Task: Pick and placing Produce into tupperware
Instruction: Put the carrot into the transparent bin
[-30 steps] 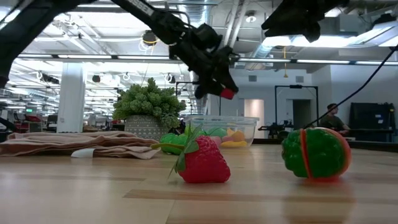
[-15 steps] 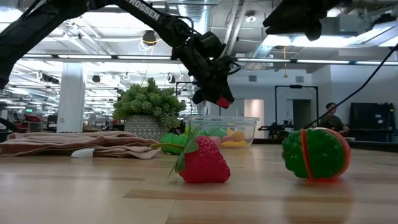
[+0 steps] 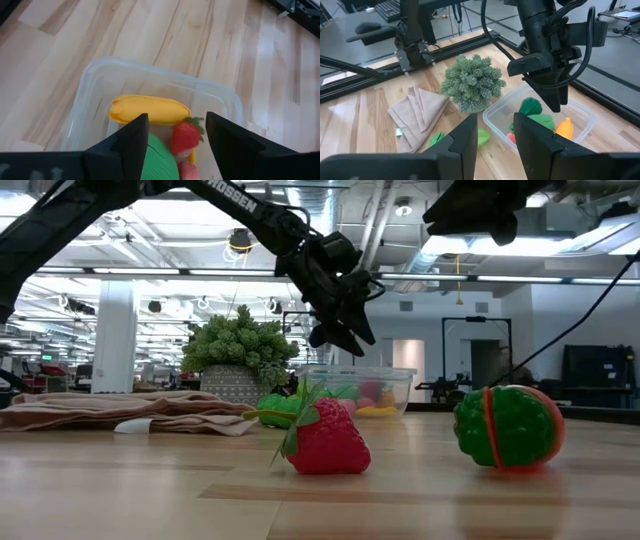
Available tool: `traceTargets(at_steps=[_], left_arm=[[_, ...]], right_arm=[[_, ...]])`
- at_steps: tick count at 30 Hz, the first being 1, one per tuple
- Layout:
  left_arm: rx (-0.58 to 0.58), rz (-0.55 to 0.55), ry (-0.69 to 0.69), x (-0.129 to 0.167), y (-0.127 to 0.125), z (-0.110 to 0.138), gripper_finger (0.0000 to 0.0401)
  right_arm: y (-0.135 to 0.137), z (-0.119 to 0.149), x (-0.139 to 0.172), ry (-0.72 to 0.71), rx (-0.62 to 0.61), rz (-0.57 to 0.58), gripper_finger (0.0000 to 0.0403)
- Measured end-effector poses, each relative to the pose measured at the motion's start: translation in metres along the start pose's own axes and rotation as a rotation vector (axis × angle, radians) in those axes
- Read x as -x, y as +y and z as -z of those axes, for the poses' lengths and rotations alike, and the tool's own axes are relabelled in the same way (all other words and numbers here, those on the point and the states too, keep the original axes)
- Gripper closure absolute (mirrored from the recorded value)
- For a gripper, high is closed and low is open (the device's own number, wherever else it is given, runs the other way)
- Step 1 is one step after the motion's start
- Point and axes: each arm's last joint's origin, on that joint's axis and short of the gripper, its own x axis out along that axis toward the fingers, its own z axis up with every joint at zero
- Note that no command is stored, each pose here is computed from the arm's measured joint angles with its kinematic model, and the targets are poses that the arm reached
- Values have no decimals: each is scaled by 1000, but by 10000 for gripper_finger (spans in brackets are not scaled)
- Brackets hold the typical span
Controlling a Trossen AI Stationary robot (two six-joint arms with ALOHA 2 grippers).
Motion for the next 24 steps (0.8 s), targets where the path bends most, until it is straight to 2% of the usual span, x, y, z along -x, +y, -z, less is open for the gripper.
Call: traceTargets(at_steps=[3, 7, 12, 15, 20, 24], left_arm=[[17, 28, 4, 2, -1, -1, 211], [13, 144, 2, 11, -9, -10, 211], [-61, 259, 4, 27, -30, -23, 211], [-130, 258, -4, 35, -45, -28, 211], [-243, 190, -42, 49, -75, -30, 211], [-312, 140, -15, 59, -93, -25, 211]], right_arm=[[0, 0, 0, 0, 0, 0, 285], [0, 0, 0, 0, 1, 0, 285], [-1, 1, 0, 12, 11, 5, 285], [-1, 2, 0, 18, 15, 7, 285], [-1, 3, 0, 24, 20, 10, 285], [-2, 4, 0, 39, 32, 16, 285]])
